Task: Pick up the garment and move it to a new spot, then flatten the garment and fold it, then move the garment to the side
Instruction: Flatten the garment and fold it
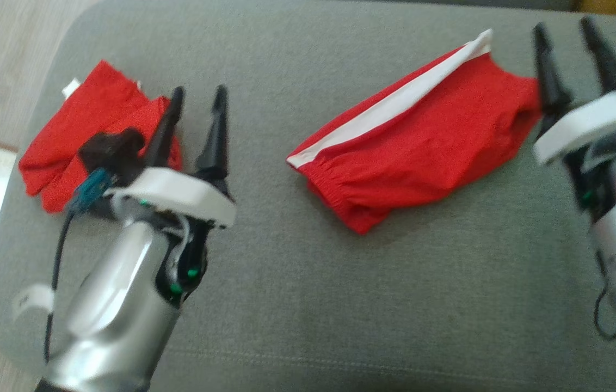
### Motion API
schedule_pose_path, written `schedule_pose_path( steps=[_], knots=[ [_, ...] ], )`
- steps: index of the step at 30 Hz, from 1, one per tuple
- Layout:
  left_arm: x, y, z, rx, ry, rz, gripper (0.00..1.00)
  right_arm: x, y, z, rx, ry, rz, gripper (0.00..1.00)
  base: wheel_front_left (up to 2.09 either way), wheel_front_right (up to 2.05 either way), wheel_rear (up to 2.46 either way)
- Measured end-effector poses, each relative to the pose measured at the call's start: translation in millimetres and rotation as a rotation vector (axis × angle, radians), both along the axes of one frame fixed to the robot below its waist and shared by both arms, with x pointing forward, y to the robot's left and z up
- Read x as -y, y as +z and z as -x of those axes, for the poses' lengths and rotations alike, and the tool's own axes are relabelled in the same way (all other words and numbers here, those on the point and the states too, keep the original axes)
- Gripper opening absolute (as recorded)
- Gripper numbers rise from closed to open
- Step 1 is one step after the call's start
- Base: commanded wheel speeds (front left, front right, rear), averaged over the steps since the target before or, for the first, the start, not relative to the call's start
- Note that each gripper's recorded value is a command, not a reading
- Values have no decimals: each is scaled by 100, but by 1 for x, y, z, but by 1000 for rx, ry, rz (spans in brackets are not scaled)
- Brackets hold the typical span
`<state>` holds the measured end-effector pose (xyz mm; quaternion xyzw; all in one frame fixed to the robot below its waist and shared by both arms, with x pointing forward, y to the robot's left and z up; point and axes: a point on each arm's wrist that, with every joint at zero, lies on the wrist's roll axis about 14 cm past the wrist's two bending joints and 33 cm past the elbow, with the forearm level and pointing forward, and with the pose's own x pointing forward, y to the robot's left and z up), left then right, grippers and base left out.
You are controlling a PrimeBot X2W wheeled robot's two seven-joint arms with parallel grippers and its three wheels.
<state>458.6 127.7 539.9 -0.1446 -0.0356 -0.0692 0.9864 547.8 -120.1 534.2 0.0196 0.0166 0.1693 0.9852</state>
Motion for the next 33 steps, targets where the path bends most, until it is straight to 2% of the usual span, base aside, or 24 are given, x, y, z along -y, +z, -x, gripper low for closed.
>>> schedule_pose_path(
  steps=[2,7,20,28,33],
  knots=[
    [-6,8,7,29,25,-2,100,-3,1,18,39,19,32,100,0,0,0],
    [-9,-4,33,16,47,-31,100,3,-1,55,81,-10,24,100,0,0,0],
    [7,-39,93,-48,21,-64,100,37,-38,137,15,-195,-69,100,0,0,0],
    [6,-39,97,-38,20,-67,100,41,-46,140,-28,-224,-81,100,0,0,0],
    [6,-43,94,-47,13,-66,100,44,-63,133,-124,-253,-135,100,0,0,0]
  ],
)
